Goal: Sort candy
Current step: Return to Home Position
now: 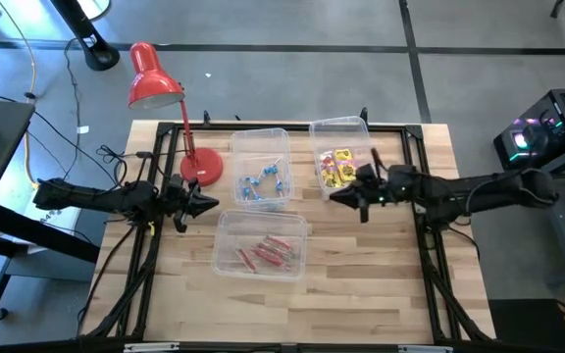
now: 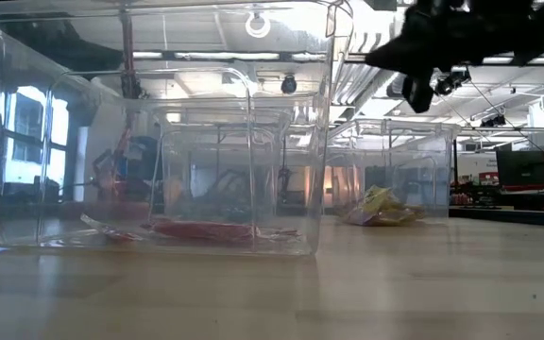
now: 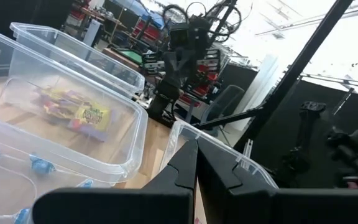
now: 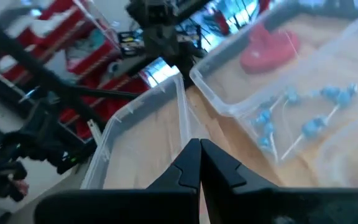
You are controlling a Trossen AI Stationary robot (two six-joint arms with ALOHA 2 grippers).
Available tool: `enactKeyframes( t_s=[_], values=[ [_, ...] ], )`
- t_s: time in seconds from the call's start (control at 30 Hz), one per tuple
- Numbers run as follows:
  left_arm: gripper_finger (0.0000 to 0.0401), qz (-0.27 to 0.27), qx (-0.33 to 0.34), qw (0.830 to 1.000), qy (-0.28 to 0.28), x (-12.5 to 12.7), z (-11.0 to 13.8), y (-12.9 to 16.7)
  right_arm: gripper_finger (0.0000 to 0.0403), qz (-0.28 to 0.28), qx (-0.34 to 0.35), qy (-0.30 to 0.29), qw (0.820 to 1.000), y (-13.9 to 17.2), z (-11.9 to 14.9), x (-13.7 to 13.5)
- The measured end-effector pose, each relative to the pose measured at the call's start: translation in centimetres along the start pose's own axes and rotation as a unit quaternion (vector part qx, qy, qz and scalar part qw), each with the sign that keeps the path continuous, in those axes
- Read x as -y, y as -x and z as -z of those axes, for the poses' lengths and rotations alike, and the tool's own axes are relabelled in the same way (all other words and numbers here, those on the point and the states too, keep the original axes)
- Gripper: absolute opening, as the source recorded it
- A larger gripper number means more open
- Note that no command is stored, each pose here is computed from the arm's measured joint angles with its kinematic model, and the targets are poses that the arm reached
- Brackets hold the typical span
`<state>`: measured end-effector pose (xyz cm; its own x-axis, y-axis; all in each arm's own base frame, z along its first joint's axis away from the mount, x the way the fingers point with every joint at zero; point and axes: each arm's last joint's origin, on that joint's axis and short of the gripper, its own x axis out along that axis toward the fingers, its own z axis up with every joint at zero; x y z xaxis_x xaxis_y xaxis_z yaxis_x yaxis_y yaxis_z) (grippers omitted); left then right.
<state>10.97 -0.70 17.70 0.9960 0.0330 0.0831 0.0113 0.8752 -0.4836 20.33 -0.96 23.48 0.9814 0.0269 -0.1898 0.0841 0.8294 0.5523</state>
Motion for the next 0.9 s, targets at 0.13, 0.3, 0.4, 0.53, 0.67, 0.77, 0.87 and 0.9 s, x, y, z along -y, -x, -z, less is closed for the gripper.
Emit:
enactKeyframes(
  t_s=[0.13,0.3,0.4,0.53,0.67,0.77,0.87,0.9],
  values=[
    [0.0,0.0,0.0,1.0,0.0,0.0,0.0,0.0,0.0,-0.014,0.011,0.041,0.999,1.7,1.4,1.9],
    [0.0,0.0,0.0,1.0,-0.001,0.0,0.0,0.0,0.0,-0.035,0.036,0.049,0.998,3.5,3.8,3.1],
    [0.0,0.0,0.0,1.0,-0.001,0.0,0.0,0.0,0.0,-0.05,0.056,0.04,0.996,4.4,5.1,3.5],
    [0.0,0.0,0.0,1.0,-0.001,0.0,0.0,0.0,0.0,-0.055,0.075,0.036,0.995,5.1,6.0,3.8],
    [0.0,0.0,0.0,1.0,-0.001,0.0,0.0,0.0,0.0,-0.064,0.083,0.074,0.992,5.3,5.5,3.4],
    [0.0,0.0,0.0,1.0,-0.001,0.0,0.0,0.0,0.0,-0.102,0.079,0.143,0.981,5.3,5.1,2.7],
    [0.0,0.0,0.0,1.0,-0.001,0.0,0.0,0.0,0.0,-0.121,0.056,0.135,0.982,5.2,5.5,2.3],
    [0.0,0.0,0.0,1.0,-0.001,0.0,0.0,0.0,0.0,-0.127,0.046,0.128,0.983,5.2,5.8,2.1]
  ],
)
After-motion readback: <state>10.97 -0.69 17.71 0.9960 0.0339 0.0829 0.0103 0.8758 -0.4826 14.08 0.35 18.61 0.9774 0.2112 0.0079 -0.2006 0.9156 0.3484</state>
